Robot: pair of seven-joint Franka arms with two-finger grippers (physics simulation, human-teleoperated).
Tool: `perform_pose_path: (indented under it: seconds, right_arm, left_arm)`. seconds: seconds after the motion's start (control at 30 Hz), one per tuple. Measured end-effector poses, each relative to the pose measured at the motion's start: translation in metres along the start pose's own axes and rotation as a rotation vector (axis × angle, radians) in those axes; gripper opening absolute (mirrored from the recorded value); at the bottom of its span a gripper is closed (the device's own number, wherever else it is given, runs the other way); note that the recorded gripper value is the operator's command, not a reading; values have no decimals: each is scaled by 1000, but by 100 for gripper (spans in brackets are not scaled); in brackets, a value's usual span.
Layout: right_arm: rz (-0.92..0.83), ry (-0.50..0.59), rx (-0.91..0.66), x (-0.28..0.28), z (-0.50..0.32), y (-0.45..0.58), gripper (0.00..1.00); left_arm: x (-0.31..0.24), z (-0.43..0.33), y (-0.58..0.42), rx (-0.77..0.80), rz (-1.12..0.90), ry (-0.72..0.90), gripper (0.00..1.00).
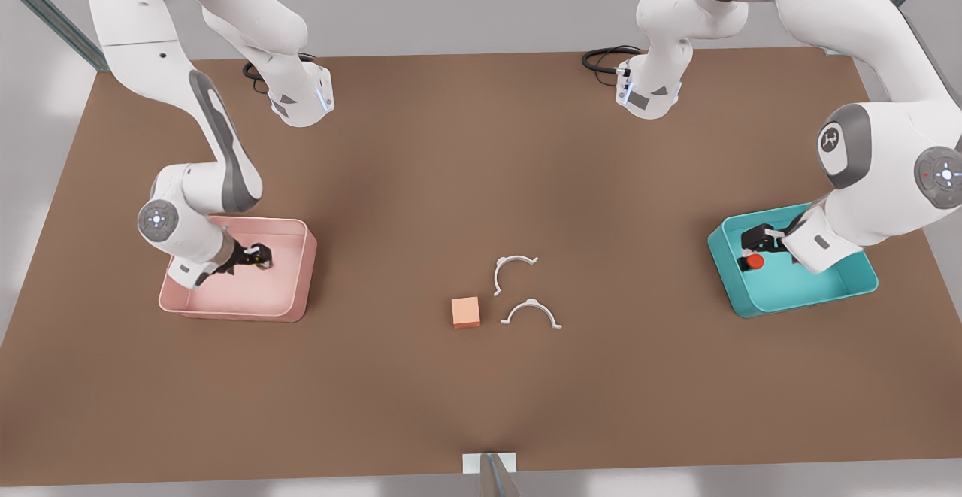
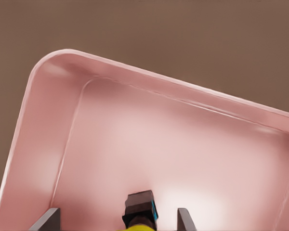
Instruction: Place the red button in the blue storage box with the left arm, and place the yellow button in the pink storage box with the right arm
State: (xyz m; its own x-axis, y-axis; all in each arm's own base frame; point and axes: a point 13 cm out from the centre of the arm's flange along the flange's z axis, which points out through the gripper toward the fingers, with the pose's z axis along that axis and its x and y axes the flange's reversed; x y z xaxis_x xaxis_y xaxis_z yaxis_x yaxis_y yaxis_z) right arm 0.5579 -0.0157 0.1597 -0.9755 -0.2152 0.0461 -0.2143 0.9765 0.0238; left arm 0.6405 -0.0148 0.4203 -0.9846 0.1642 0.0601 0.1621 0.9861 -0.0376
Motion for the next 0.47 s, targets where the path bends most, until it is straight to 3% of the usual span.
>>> perform_pose_path:
  seconds: [0.13,0.2,0.27,0.47]
  right_arm:
    - [-30,-220,51,-113,-156,12,100]
    - [-46,-281,81,-130,-237,32,100]
    - [-15,-271,145,-103,-292,37,100]
    - [120,-125,50,-61,-278,23,100]
  left_arm:
    - [4,1,1,1,-44,17,100]
    - [6,2,1,1,-62,23,100]
    - [7,2,1,2,-77,28,100]
    - [9,3,1,2,-113,35,100]
